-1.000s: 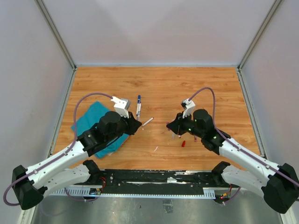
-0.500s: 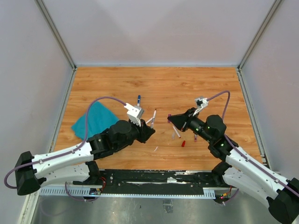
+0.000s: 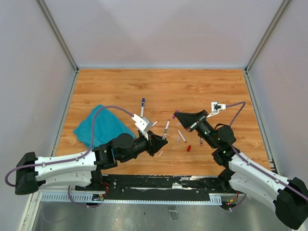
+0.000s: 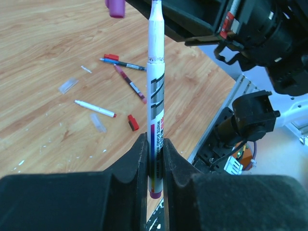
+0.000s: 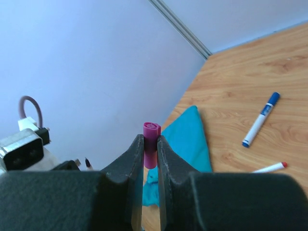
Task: Insert the pens into the pen caps
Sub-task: Insert the pen cap onto the pen.
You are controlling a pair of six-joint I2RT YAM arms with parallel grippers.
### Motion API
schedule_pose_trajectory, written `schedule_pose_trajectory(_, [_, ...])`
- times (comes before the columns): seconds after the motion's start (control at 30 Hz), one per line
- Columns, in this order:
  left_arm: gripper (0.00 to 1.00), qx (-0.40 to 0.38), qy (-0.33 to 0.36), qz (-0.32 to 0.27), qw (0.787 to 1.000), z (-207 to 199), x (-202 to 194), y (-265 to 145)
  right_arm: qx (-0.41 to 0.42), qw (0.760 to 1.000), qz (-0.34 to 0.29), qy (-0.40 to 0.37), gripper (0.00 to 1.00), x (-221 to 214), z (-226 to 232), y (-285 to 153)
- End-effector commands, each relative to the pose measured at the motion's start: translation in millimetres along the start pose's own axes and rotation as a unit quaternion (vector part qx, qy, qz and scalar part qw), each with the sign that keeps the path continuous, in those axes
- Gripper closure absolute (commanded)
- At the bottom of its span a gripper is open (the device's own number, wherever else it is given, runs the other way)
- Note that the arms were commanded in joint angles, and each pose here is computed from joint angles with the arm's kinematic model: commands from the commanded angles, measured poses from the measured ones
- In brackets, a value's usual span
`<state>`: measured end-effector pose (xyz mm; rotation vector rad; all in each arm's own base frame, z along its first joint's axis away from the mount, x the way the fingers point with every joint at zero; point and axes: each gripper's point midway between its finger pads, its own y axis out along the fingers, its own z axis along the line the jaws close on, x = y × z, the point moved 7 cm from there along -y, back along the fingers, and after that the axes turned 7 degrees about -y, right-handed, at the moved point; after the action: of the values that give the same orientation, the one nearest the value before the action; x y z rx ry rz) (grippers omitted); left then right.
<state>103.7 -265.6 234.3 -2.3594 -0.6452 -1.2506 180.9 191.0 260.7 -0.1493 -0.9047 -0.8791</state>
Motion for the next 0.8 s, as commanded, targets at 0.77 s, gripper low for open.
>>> schedule_pose_trajectory(0.77, [0.99,-0.037,0.018,-0.024,0.999,-12.5,8.7,1.1,0.145,0.986,-0.075,0.03,0.99,31.5,41.3,9.0])
